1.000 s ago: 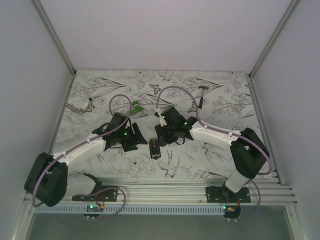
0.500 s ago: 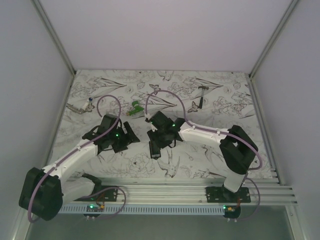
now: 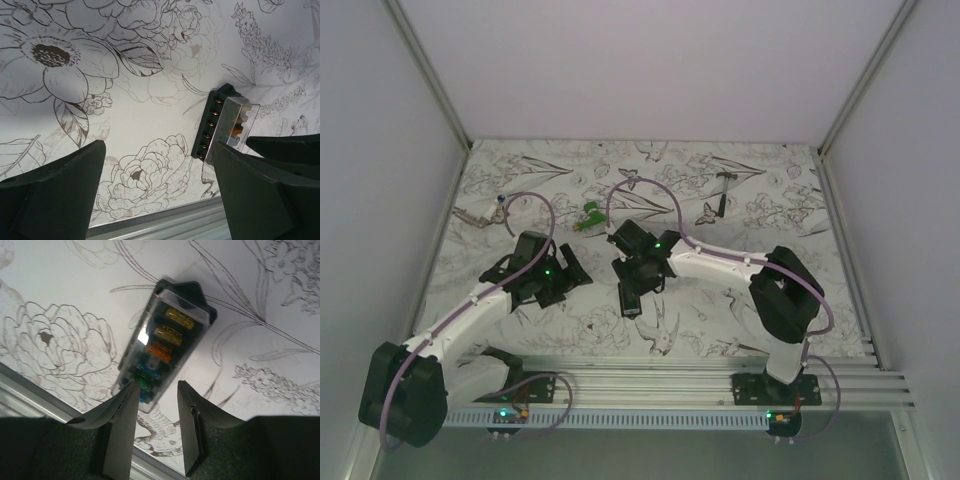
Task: Snap on the fuse box
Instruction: Close the fuse box cover on the fuse box base, then reset both arms
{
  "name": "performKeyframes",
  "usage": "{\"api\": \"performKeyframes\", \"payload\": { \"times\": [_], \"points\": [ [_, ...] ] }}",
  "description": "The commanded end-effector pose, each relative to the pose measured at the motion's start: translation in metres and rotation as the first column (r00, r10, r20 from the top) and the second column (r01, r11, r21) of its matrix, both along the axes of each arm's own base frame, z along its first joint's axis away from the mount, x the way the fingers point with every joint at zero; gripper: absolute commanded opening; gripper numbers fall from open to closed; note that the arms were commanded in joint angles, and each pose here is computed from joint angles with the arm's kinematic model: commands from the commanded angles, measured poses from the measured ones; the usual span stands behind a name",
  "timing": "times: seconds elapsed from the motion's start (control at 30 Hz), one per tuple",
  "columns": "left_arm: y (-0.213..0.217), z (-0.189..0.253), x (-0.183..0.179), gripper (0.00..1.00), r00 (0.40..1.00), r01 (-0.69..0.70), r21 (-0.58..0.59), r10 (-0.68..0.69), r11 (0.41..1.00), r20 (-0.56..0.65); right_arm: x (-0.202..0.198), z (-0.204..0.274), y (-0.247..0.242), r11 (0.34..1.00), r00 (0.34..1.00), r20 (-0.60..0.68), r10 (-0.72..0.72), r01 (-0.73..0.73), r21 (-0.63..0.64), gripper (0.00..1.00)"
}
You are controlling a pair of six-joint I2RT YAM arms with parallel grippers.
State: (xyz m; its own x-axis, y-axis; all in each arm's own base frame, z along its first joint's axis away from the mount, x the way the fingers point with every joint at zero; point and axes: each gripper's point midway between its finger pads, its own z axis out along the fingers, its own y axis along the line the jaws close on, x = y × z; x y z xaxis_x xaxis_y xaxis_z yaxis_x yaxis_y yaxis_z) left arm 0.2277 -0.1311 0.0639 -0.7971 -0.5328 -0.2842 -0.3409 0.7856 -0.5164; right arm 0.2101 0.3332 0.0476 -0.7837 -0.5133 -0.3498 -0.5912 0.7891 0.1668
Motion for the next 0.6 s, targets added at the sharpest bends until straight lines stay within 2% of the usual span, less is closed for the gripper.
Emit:
{"api": "performKeyframes", "payload": {
  "times": [0.0, 0.13, 0.23, 0.3, 0.37, 0.43, 0.47, 0.57],
  "points": [
    [0.017, -0.005, -0.001, 0.91, 1.0, -0.016, 0.079, 0.016, 0.997, 0.01, 0.007, -0.007, -0.041, 0.987, 0.996, 0.089, 0.0, 0.014, -0.159, 0.44],
    [0.029, 0.002, 0.01, 0.94, 0.997, -0.042, 0.14, 0.034, 0.989, 0.063, 0.048, 0.04, -0.055, 0.988, 0.955, 0.278, -0.106, 0.132, -0.077, 0.56],
    [0.042, 0.006, 0.018, 0.99, 0.993, -0.078, 0.207, 0.058, 0.975, 0.099, 0.081, 0.063, -0.1, 0.958, 0.888, 0.394, -0.237, 0.28, -0.055, 0.68],
    [0.055, 0.008, 0.024, 0.99, 0.99, -0.103, 0.263, 0.072, 0.959, 0.125, 0.098, 0.081, -0.135, 0.929, 0.828, 0.451, -0.334, 0.37, 0.009, 0.71],
    [0.069, 0.008, 0.026, 1.0, 0.986, -0.136, 0.323, 0.096, 0.937, 0.138, 0.114, 0.092, -0.171, 0.885, 0.745, 0.513, -0.427, 0.461, 0.067, 0.77],
    [0.086, 0.01, 0.029, 1.0, 0.98, -0.174, 0.384, 0.12, 0.907, 0.161, 0.131, 0.108, -0.208, 0.825, 0.62, 0.587, -0.52, 0.544, 0.155, 0.81],
    [0.096, 0.011, 0.031, 1.0, 0.976, -0.194, 0.42, 0.132, 0.887, 0.171, 0.135, 0.109, -0.227, 0.794, 0.558, 0.623, -0.548, 0.581, 0.177, 0.88],
    [0.129, 0.016, 0.034, 1.0, 0.963, -0.259, 0.543, 0.168, 0.799, 0.211, 0.14, 0.099, -0.272, 0.712, 0.419, 0.659, -0.625, 0.652, 0.261, 0.98]
  ]
}}
